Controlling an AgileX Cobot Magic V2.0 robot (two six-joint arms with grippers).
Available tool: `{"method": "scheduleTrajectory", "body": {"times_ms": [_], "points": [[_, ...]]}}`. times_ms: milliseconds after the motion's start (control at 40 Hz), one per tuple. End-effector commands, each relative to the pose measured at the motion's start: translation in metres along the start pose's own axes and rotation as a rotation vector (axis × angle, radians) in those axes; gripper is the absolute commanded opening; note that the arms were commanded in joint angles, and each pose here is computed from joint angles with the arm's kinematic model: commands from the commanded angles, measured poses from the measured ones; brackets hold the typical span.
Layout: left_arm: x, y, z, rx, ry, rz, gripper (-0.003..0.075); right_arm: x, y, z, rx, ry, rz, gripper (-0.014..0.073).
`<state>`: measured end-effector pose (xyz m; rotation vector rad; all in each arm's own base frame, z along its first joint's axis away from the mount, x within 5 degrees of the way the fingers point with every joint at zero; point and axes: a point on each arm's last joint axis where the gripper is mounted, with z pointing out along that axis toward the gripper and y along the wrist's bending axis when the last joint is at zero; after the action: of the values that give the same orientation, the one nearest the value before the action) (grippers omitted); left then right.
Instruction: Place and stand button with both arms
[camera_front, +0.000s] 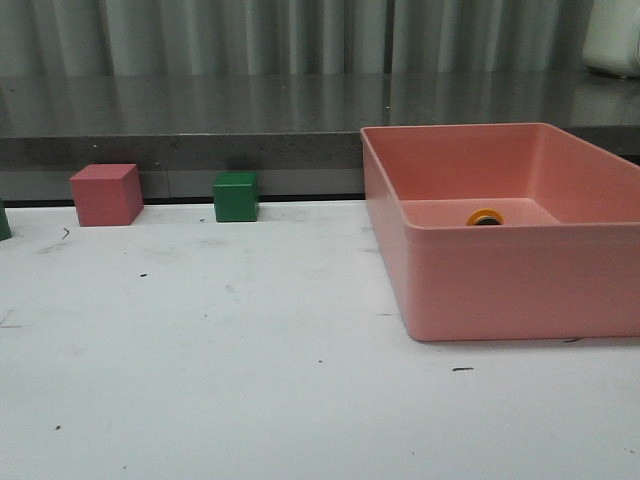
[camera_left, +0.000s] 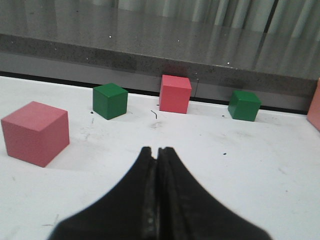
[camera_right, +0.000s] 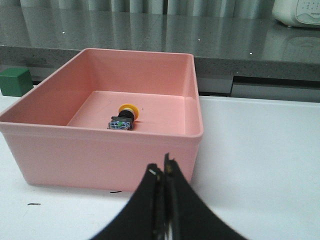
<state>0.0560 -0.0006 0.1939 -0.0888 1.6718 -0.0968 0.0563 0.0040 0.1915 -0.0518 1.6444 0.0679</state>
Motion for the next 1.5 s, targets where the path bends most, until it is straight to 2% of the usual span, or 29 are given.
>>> {"method": "scheduleTrajectory", "body": {"times_ms": [0, 75, 474, 699, 799, 899, 1049, 1199, 1323, 1473], "points": [[-0.003, 0.001, -0.001, -0.01, -0.088, 0.13, -0.002, -0.01, 0.0, -0.002, 0.0, -0.105, -0.022, -0.0068], [-0.003, 0.002, -0.001, -0.02, -0.088, 0.196, -0.002, -0.01, 0.0, -0.002, 0.0, -0.107, -0.022, -0.0068], [-0.004, 0.001, -0.001, -0.017, -0.101, 0.196, -0.002, -0.011, 0.0, -0.002, -0.001, -0.115, -0.022, -0.0068], [-0.03, -0.006, -0.007, 0.04, -0.381, 0.159, -0.002, -0.024, 0.001, -0.005, -0.007, -0.214, -0.022, -0.0068], [-0.046, -0.006, -0.013, 0.046, -0.438, 0.055, -0.002, -0.041, 0.001, -0.01, -0.006, -0.259, -0.022, -0.0068], [-0.069, -0.008, -0.021, 0.049, -0.475, 0.038, -0.002, -0.069, 0.001, -0.019, -0.003, -0.308, -0.021, -0.0068], [-0.105, -0.012, -0.022, 0.035, -0.384, 0.037, -0.002, -0.112, 0.001, -0.028, 0.005, -0.283, -0.019, -0.0068], [-0.126, -0.014, -0.002, 0.013, -0.201, 0.037, -0.002, -0.143, 0.001, -0.013, 0.01, -0.149, -0.013, -0.0068], [-0.134, -0.015, 0.02, 0.002, -0.1, 0.037, -0.002, -0.155, 0.002, 0.009, 0.002, -0.038, 0.022, -0.0068], [-0.134, -0.015, 0.029, 0.0, -0.067, 0.035, -0.002, -0.154, 0.003, 0.025, -0.007, 0.02, 0.056, -0.0068]]}}
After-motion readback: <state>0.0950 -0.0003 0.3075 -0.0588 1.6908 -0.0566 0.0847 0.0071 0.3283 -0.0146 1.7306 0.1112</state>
